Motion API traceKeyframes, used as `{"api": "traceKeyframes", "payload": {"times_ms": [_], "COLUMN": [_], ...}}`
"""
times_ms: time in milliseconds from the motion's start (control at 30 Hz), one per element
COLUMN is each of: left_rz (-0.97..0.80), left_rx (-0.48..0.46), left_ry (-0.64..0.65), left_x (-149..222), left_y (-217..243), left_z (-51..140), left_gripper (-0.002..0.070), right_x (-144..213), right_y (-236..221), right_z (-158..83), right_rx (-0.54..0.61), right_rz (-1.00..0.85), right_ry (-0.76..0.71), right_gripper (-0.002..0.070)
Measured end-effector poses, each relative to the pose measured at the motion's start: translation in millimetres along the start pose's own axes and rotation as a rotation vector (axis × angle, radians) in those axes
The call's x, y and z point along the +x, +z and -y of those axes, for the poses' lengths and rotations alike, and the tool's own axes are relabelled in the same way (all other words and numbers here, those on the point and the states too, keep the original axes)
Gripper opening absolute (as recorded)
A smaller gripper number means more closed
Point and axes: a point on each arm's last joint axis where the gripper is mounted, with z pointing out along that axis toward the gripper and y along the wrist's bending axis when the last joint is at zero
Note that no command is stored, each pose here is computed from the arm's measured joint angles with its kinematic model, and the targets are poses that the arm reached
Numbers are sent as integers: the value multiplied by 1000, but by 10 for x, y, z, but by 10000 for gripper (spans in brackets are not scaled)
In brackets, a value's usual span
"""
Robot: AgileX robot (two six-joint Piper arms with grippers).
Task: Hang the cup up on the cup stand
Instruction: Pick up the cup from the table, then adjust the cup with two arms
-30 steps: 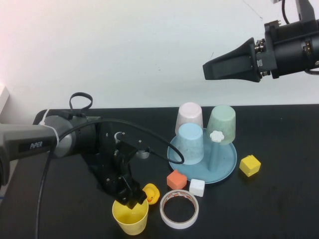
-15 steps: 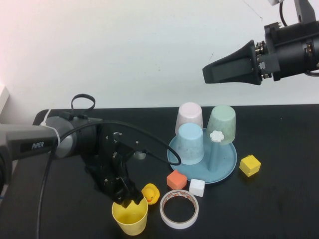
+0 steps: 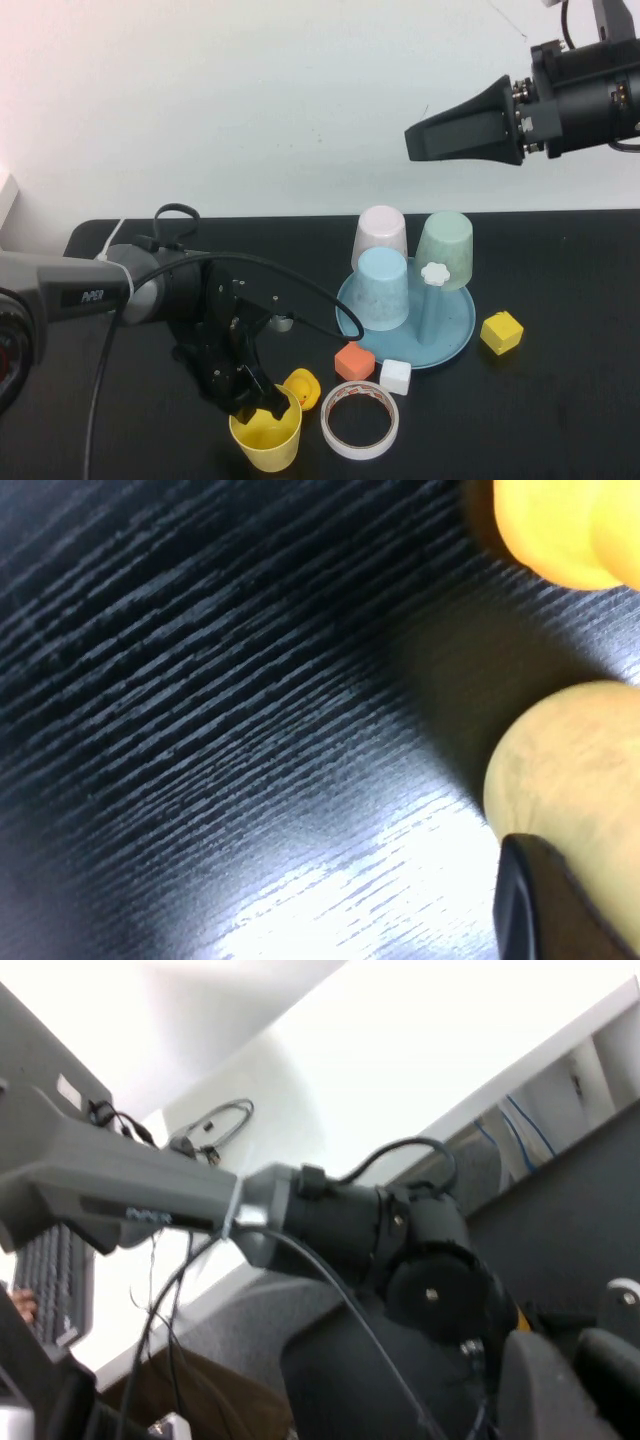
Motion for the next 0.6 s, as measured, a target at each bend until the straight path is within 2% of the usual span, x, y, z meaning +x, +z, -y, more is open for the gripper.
{"api": "traceKeyframes", "payload": {"times_ms": [133,233,433,600], "left_rz": [12,84,394,725], "left_rx": [-5,-42,-156,-215], "left_ry": [11,50,122,124], "left_x": [-4,-36,48,529], "left_y": [-100,-401,-1394,-2014], "left_z": [7,12,76,191], "left_gripper": [6,6,6,6], "right_x": [-40,-79,-139,-157], "right_y": [-20,-69,-327,-463], "right_z": [-51,-139,-243,-247], "right_rx": [-14,-14,8,25], "right_rz": [32,48,84,107], "right_ry": [-3,-37,-78,-50], "right_gripper": [73,73,73,73]}}
